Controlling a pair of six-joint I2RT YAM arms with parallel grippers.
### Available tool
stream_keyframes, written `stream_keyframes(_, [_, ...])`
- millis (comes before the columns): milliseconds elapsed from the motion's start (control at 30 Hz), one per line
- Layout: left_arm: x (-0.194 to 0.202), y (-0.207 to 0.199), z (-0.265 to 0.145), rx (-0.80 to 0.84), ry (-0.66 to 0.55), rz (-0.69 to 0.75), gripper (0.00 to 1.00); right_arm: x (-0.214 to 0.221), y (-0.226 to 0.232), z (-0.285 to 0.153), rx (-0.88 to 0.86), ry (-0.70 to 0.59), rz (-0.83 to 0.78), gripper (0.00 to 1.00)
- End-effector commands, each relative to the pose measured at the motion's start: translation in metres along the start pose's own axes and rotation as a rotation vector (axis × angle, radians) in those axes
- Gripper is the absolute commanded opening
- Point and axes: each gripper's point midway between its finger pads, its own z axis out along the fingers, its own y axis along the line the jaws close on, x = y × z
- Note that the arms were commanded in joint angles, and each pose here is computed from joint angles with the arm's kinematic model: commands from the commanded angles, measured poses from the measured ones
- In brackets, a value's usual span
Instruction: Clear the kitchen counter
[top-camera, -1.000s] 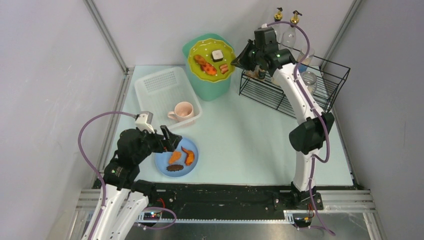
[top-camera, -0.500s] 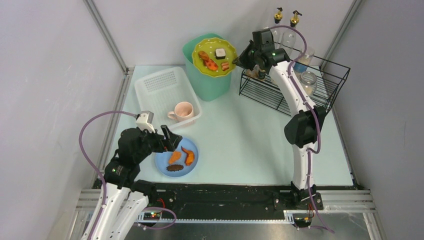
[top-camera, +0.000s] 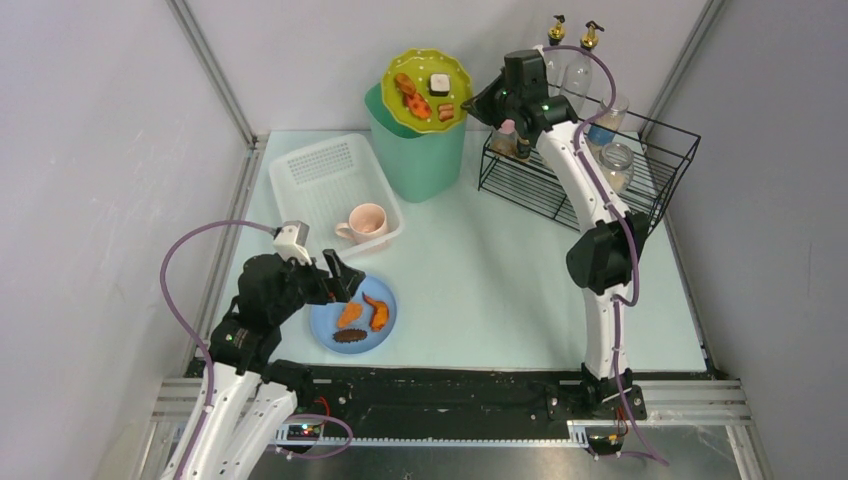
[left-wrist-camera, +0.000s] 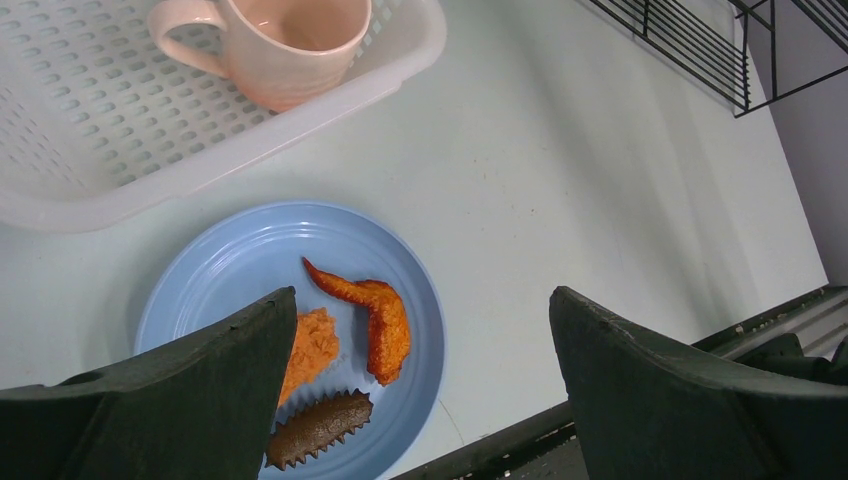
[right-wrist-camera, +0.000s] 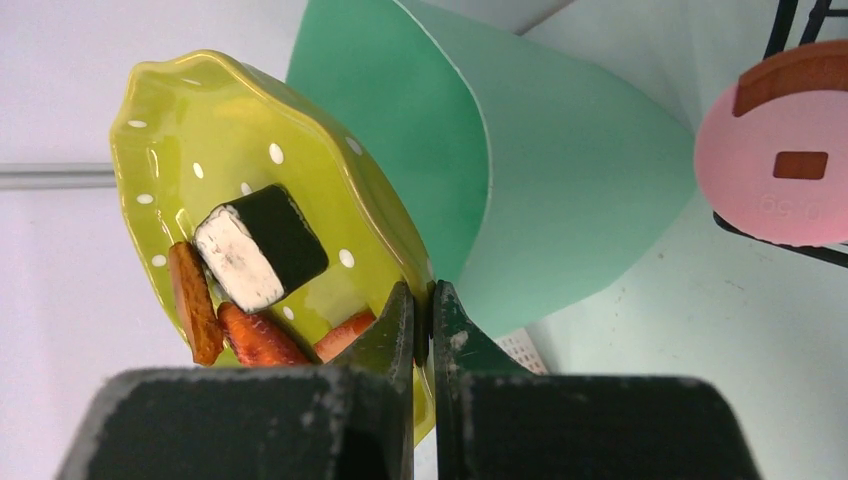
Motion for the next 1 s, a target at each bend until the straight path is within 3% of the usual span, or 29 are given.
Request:
stream_keyframes(0, [-0.005, -0.001, 0.003, 0.008, -0.017, 0.015, 1.00, -0.056, 0.111, -0.048, -0.345, -0.210, 0.059, 0.00])
stream_keyframes(633, [-0.005, -0.002, 0.002, 0.012, -0.021, 0.017, 1.00, -0.079, 0.107, -0.004, -0.322, -0.440, 0.097, 0.00])
stream_keyframes(967, [-0.004, -0.002, 0.003, 0.012, -0.016, 0.016, 1.00, -0.087, 0.100, 0.006, -0.283, -0.548, -0.046, 0.00])
